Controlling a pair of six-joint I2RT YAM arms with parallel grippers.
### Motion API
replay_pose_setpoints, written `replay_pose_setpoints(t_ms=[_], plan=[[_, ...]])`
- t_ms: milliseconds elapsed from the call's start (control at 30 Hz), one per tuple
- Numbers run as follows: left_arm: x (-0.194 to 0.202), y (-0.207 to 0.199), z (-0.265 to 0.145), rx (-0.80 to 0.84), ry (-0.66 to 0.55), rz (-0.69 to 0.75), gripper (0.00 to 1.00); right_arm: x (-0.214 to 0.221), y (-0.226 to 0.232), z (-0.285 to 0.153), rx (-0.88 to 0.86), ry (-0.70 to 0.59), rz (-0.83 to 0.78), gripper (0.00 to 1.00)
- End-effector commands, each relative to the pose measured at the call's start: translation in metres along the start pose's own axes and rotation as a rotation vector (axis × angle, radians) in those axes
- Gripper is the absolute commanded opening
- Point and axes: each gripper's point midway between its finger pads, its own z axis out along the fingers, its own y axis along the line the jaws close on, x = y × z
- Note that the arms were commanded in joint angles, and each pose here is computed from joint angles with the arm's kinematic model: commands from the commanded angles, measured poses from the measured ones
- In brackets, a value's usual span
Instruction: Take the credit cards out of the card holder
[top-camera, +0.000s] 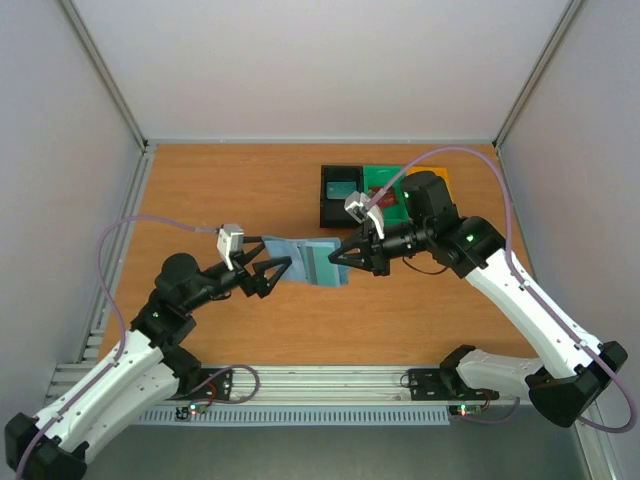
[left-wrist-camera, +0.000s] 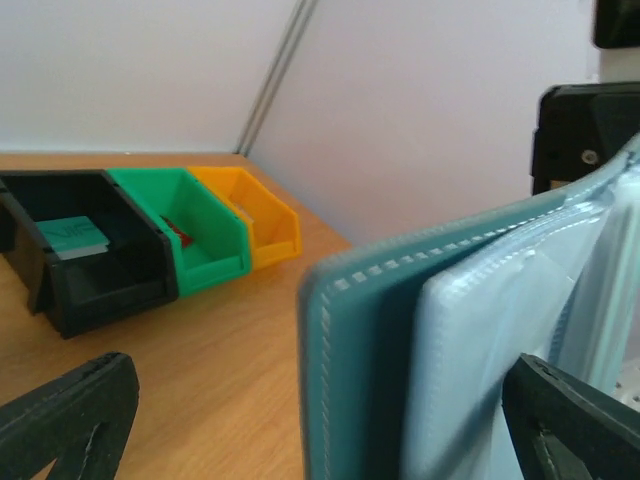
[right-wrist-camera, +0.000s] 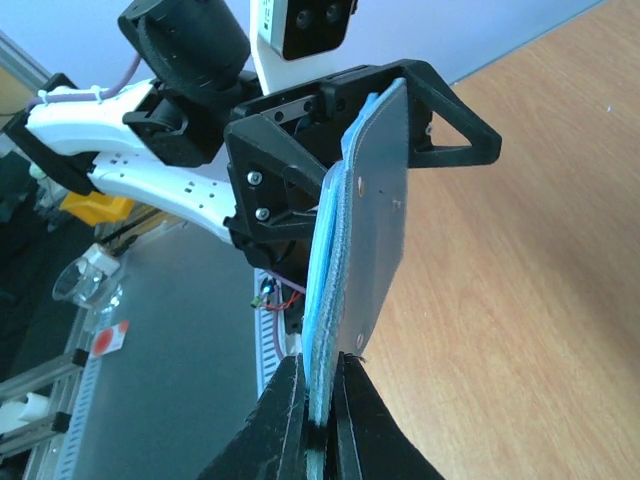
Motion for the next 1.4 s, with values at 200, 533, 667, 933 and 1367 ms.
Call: replay_pose_setpoints(t_ms=[200, 533, 667, 933, 1367], plan=[[0.003, -0.076, -0.018, 0.444, 0.011, 0.174, 0.73, -0.007, 0.024, -0.007, -0.096, 0.003, -0.093, 0.01], [-0.001, -0.019, -0.006, 0.112, -0.016, -0.031, 0.0, -0.017, -0.027, -0.031, 0.243, -0.073, -0.028, 0.53], [0.002, 0.008, -0.005, -0.042, -0.015, -0.021, 0.0, -0.02, -0.026, -0.053, 0.347, -0.126, -0.009, 0.61], [0.003, 0.023, -0.006, -0.125, -0.005, 0.085, 0.0, -0.021, 0.005, -0.008, 0.045, -0.139, 0.125, 0.52], [0.001, 0.007, -0.004, -0.027, -0.031, 0.019, 0.0, -0.022, -0.056, 0.035, 0.076, -0.126, 0.256, 0.69]])
